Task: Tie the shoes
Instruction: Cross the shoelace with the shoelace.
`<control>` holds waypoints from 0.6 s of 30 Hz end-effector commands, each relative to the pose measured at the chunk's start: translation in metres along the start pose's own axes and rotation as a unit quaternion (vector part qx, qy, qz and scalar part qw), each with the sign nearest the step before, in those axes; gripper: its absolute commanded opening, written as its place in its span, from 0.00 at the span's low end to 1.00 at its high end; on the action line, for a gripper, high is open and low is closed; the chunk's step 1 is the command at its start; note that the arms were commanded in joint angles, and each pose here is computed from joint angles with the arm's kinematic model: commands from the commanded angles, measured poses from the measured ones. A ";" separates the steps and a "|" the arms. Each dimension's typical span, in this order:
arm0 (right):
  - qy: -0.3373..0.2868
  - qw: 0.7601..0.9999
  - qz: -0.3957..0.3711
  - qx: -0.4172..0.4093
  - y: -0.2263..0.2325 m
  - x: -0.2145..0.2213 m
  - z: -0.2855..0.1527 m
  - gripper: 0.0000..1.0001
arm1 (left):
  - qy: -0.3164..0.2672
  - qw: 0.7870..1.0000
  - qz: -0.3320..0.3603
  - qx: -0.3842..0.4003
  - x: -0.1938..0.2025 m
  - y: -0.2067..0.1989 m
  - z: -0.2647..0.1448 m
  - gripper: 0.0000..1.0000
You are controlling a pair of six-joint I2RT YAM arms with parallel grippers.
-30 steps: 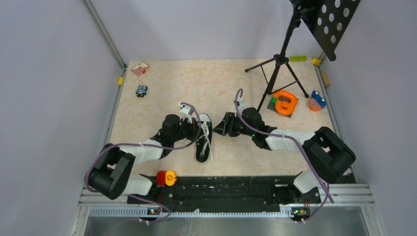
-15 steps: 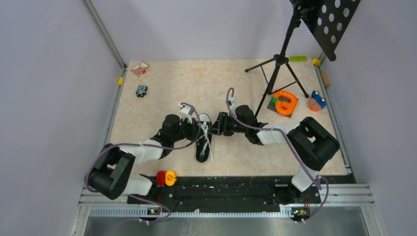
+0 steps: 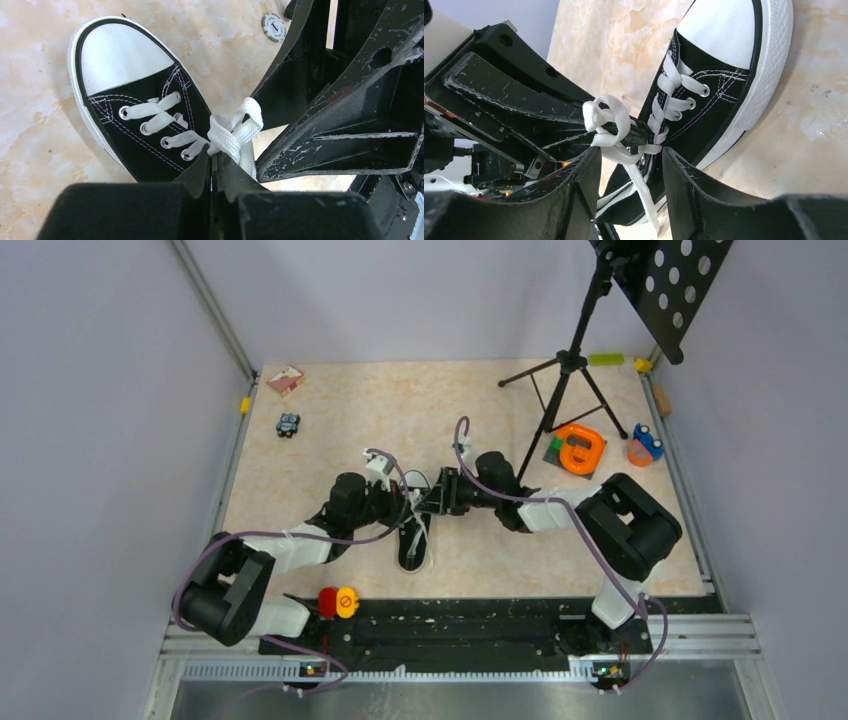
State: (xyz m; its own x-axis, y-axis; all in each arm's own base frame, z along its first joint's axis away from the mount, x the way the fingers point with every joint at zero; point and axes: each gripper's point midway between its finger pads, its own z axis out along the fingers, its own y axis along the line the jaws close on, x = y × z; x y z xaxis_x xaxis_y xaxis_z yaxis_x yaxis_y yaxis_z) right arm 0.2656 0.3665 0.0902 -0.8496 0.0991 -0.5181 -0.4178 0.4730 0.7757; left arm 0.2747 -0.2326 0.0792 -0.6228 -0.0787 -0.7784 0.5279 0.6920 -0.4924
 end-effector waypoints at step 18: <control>-0.015 0.997 -0.047 -0.064 0.045 -0.016 0.017 0.28 | -0.012 1.000 0.004 0.019 -0.011 -0.008 0.001 0.00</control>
State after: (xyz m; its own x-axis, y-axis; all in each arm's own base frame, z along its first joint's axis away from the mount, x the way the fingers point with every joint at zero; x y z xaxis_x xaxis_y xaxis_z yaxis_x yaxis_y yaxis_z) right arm 0.2577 0.3851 0.1016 -0.8405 0.0731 -0.5368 -0.4622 0.4201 0.7809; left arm 0.2739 -0.2330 0.0792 -0.6245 -0.0772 -0.7772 0.5301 0.6889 -0.4944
